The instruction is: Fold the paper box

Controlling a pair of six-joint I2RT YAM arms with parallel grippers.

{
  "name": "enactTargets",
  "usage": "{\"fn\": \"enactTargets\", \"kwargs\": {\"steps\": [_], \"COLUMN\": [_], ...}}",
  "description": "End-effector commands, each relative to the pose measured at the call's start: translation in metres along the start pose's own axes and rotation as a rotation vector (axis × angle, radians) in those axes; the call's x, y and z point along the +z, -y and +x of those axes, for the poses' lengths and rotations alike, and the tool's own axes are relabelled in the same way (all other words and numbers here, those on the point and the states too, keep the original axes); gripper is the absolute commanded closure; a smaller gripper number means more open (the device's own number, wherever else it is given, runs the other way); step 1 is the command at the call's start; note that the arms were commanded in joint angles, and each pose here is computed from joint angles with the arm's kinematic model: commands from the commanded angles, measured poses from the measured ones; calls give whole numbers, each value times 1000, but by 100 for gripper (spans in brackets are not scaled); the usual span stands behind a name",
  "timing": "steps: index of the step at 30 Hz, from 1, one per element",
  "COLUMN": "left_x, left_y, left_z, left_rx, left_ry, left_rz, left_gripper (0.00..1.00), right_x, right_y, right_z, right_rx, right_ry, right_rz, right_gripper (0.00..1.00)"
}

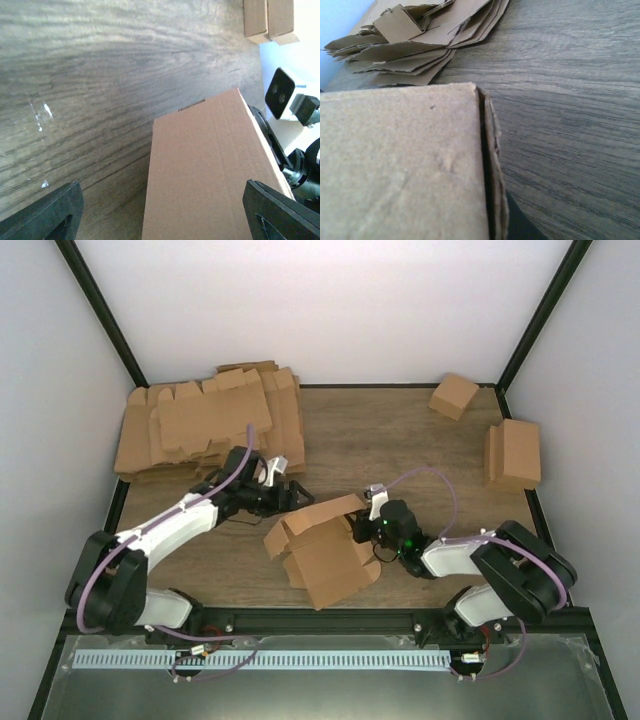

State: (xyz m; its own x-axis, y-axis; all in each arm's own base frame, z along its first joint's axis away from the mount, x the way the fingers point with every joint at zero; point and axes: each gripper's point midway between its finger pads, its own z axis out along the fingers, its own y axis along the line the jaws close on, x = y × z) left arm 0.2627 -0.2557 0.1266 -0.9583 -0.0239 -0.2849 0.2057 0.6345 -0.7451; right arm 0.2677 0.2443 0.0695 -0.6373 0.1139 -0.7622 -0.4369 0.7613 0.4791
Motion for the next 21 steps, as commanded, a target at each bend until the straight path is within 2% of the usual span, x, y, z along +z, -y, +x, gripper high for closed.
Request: {"fn": "enactTargets", "kwargs": {"steps": [1, 7, 10, 21], "left_x": [-25, -125, -161, -168], "left_y": [12, 97, 113, 117], "left_z": [-16, -71, -83, -66], "left_rx": [85, 282, 293, 280], "left_ry": [102, 365, 448, 404], "left_rz": [-62, -122, -179, -162], "left_gripper": [8, 0, 0, 0], "right_x": [-10, -17, -21, -27], "right_y": [-1, 1, 12, 42], "right_z": [-9, -5, -4, -23], "right_rx": [13, 113, 195, 346], "right_ry": [26, -8, -11, 33], "right_rz": [15, 41, 107, 353], "right_gripper": [94, 99, 99, 99]}}
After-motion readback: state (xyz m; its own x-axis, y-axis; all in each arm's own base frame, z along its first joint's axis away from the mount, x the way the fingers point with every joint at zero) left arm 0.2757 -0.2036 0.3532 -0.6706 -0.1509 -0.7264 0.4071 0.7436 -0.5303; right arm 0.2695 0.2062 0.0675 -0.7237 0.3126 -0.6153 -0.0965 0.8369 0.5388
